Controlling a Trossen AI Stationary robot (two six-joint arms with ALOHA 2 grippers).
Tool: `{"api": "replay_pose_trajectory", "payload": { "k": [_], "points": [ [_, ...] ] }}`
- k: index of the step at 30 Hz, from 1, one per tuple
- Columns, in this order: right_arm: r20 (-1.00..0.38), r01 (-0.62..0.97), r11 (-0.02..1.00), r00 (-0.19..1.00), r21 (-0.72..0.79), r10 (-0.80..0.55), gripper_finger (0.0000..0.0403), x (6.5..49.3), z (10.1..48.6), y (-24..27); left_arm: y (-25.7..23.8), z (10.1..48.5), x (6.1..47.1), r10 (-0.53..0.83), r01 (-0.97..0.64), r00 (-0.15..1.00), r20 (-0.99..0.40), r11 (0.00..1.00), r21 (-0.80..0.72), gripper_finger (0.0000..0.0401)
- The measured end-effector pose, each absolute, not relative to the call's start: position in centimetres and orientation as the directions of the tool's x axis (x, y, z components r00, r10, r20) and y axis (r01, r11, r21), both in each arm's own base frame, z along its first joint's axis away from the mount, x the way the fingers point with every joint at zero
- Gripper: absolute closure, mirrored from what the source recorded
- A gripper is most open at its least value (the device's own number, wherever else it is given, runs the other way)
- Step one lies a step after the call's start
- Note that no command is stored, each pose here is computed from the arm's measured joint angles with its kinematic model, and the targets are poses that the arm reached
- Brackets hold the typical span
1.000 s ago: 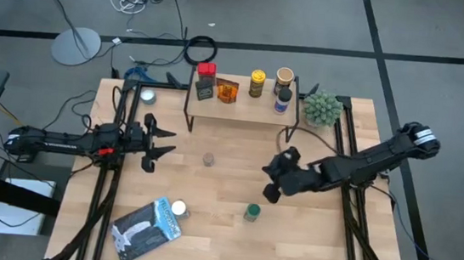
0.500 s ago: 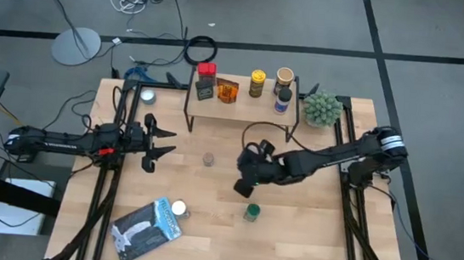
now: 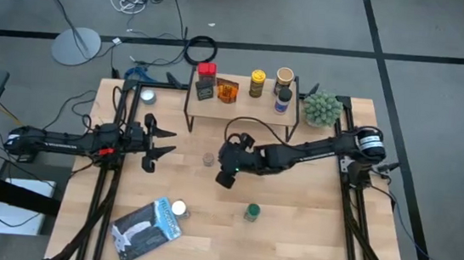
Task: Shelf spices
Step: Put the brown seasoning on the shelf
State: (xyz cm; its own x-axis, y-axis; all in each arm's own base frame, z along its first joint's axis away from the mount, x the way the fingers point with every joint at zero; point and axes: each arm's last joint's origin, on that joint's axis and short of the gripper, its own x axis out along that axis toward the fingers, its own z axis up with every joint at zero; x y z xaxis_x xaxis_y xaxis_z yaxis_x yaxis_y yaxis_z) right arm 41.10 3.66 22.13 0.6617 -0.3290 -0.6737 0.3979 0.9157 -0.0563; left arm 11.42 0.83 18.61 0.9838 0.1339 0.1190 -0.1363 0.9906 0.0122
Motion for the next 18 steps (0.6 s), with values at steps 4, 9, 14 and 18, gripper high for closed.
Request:
{"api": "replay_pose_trajectory", "payload": {
  "k": [4, 9, 14, 18],
  "points": [
    [-0.679, 0.38, 0.923, 0.663, -0.058, -0.315, 0.0213, 42.3, 20.1, 3.0, 0.8, 18.6, 11.4, 0.135, -0.137, 0.984, 0.119, 0.99, 0.012, 0.0187],
    [-0.671, 0.362, 0.932, 0.682, -0.037, -0.291, 0.0206, 43.5, 18.2, 2.3, 0.8, 18.6, 11.4, 0.136, -0.139, 0.983, 0.12, 0.99, 0.012, 0.0187],
    [-0.664, 0.338, 0.94, 0.711, 0.035, -0.231, 0.019, 44.2, 17.3, 1.8, 0.9, 18.6, 11.4, 0.152, -0.154, 0.981, 0.119, 0.988, 0.01, 0.0187],
    [-0.668, 0.344, 0.939, 0.705, 0.028, -0.238, 0.0166, 44.2, 17.3, 1.4, 0.9, 18.6, 11.4, 0.157, -0.159, 0.98, 0.119, 0.987, 0.01, 0.0187]
  ]
}}
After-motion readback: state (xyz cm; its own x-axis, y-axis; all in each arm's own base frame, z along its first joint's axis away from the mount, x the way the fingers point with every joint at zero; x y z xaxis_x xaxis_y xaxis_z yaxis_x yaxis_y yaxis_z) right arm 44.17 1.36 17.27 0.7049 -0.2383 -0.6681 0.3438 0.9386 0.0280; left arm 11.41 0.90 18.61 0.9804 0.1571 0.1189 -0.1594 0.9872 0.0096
